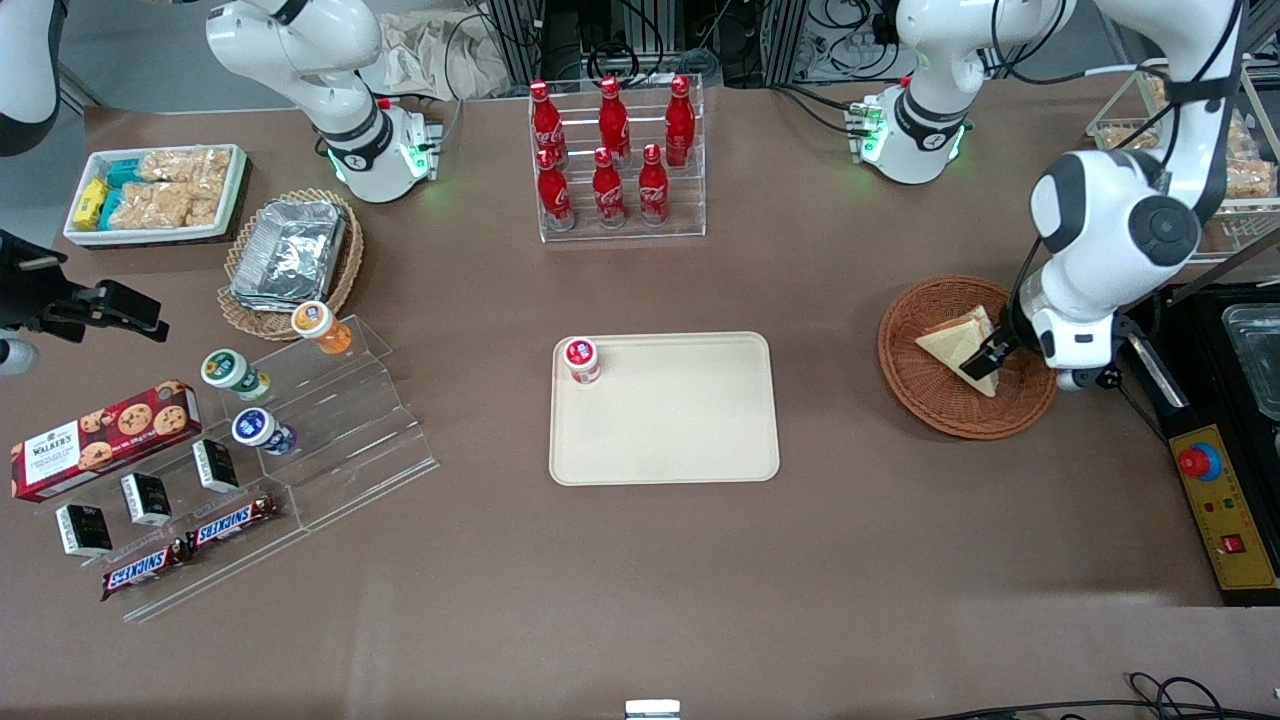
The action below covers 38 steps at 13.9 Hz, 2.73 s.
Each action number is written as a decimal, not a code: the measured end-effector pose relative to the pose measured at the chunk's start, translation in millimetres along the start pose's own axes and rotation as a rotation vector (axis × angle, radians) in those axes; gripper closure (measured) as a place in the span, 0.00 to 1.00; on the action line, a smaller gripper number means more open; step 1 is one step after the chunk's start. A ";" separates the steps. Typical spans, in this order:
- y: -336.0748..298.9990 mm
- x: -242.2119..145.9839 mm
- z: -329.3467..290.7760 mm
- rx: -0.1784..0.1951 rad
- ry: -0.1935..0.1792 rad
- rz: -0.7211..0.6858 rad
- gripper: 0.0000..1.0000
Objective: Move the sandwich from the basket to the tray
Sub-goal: 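Lower the left gripper and close it on the sandwich's edge, then lift the sandwich out of the basket with the left gripper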
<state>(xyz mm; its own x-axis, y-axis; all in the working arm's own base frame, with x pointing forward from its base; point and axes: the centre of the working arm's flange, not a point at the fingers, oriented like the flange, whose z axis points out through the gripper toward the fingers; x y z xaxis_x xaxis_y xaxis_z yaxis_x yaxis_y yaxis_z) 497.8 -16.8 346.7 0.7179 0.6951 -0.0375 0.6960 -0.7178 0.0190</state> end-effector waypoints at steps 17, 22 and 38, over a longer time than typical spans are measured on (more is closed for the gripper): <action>-25.1 17.8 120.1 0.113 -0.152 -0.058 0.04; -20.9 22.0 112.9 0.104 -0.139 -0.090 0.56; 117.9 -8.7 -123.9 -0.010 -0.045 0.131 0.75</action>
<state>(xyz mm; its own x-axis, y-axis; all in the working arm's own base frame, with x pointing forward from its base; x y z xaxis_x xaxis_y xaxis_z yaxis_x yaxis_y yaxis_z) 575.3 -102.6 473.0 0.8015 0.5928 -0.0790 0.5965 -0.8018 0.0364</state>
